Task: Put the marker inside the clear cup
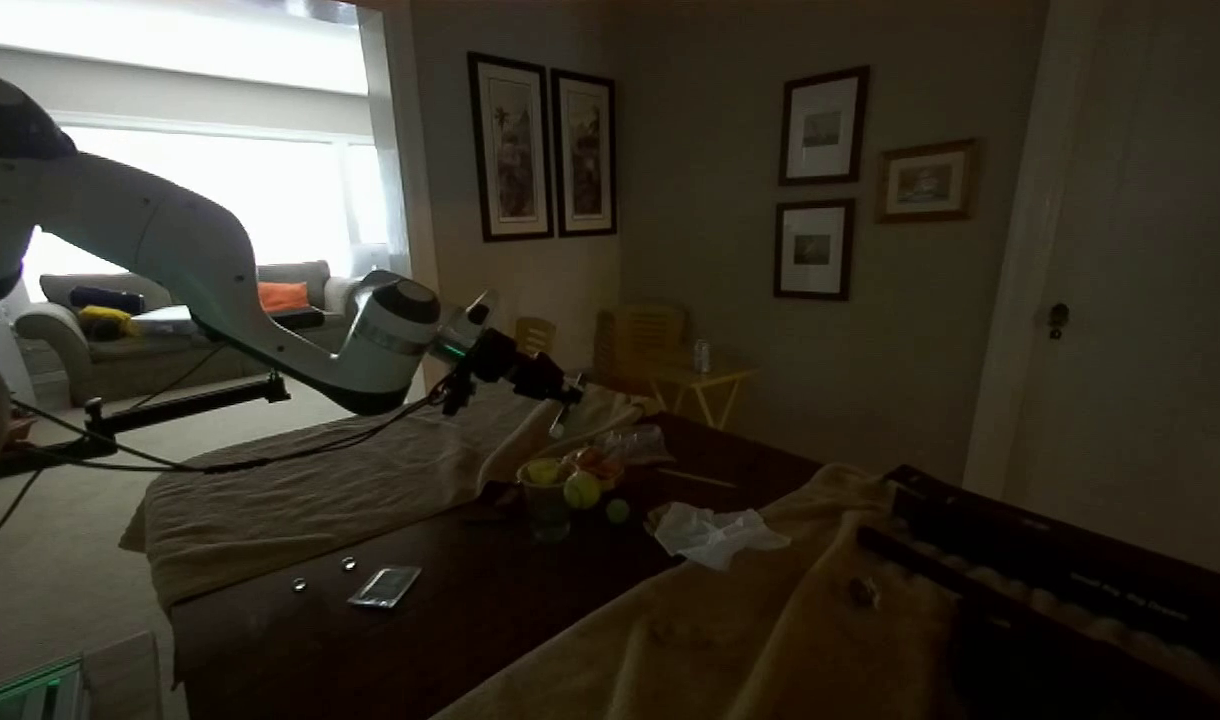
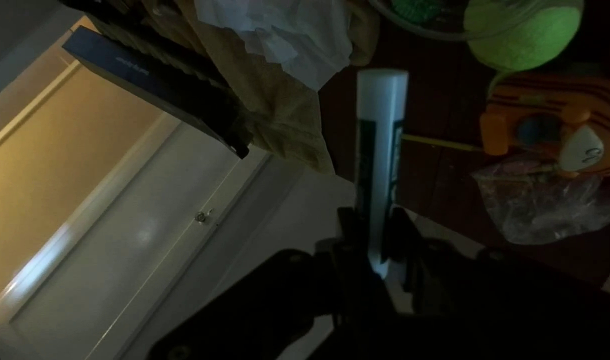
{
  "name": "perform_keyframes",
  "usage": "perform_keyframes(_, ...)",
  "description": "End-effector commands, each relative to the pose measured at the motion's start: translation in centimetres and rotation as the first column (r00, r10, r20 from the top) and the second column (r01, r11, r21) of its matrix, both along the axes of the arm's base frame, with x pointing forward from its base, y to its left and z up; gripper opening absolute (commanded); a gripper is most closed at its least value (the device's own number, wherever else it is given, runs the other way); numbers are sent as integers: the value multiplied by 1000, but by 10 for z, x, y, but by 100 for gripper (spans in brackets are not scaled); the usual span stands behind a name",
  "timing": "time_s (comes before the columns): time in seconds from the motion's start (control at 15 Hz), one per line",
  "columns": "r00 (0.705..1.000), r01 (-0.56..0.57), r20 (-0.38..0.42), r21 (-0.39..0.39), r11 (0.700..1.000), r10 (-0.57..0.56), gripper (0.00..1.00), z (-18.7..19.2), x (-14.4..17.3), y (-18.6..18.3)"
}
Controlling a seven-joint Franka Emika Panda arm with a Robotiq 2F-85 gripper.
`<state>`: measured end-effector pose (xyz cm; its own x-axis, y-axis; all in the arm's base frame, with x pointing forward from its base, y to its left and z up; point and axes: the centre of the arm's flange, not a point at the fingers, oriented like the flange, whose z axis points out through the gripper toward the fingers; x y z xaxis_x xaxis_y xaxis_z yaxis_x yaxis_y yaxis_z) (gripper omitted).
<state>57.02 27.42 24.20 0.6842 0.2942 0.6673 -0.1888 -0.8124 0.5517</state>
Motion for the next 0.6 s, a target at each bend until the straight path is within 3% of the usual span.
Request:
perform_keyframes(0.0, 999, 19, 43, 22, 1000, -20, 16, 1, -6, 3)
perform_keyframes(0.07, 999, 22, 41, 24, 999, -23, 44, 1, -6, 4)
perform_keyframes(0.2, 999, 25, 35, 35, 999, -26, 51, 2, -6, 4)
perform_keyframes(0.53, 999, 31, 34, 46, 998, -32, 87, 2, -6, 3)
